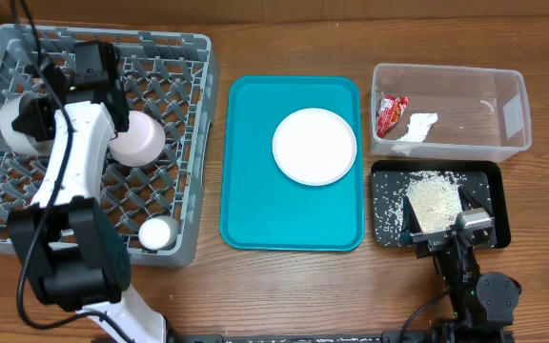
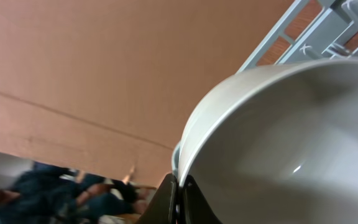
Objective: Sort waste into correct bins and load items into the dishwasher
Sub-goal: 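Carry the small bowl into the dish rack and release it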
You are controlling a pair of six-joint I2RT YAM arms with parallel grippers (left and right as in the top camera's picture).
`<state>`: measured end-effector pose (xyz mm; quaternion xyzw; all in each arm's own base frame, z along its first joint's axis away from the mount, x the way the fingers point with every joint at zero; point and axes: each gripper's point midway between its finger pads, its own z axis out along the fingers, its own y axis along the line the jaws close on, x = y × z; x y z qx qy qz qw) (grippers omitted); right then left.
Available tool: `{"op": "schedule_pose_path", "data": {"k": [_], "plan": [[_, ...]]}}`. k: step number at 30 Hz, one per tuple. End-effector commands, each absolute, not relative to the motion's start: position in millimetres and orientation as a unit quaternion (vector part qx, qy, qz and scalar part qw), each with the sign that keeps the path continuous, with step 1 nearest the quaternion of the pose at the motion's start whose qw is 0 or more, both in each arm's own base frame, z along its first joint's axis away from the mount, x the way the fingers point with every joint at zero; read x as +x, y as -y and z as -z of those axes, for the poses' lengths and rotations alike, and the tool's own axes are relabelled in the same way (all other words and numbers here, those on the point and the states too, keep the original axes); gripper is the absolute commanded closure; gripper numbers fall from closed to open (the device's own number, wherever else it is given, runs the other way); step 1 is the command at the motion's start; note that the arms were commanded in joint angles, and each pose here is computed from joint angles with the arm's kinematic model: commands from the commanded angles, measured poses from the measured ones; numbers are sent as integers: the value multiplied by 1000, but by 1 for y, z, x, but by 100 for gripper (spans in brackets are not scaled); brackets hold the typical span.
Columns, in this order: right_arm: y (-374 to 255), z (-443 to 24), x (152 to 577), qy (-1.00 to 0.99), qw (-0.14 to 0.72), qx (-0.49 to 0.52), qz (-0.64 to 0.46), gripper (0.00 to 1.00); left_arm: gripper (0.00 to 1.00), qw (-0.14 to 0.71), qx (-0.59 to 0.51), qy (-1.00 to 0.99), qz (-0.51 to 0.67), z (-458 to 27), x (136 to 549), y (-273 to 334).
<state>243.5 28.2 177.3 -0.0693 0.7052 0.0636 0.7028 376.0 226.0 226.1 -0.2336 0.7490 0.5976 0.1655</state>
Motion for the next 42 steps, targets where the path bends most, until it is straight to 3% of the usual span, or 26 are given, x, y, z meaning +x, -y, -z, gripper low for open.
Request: {"op": "schedule_pose_path", "data": {"k": [1, 7, 19, 35, 42], "plan": [[-27, -176, 244, -703, 705, -68, -61, 0, 96, 112, -169, -739, -643, -236, 387, -232], [-27, -176, 244, -703, 705, -68, -61, 0, 96, 127, -131, -761, -622, -228, 413, -234], [-27, -176, 244, -703, 705, -68, -61, 0, 96, 81, -96, -767, -629, -193, 421, -236], [-27, -176, 244, -703, 705, -68, -61, 0, 96, 101, -42, -786, -608, -182, 441, -205], [-27, -176, 244, -703, 705, -68, -61, 0, 70, 97, -19, -773, -627, -188, 444, -177]]}}
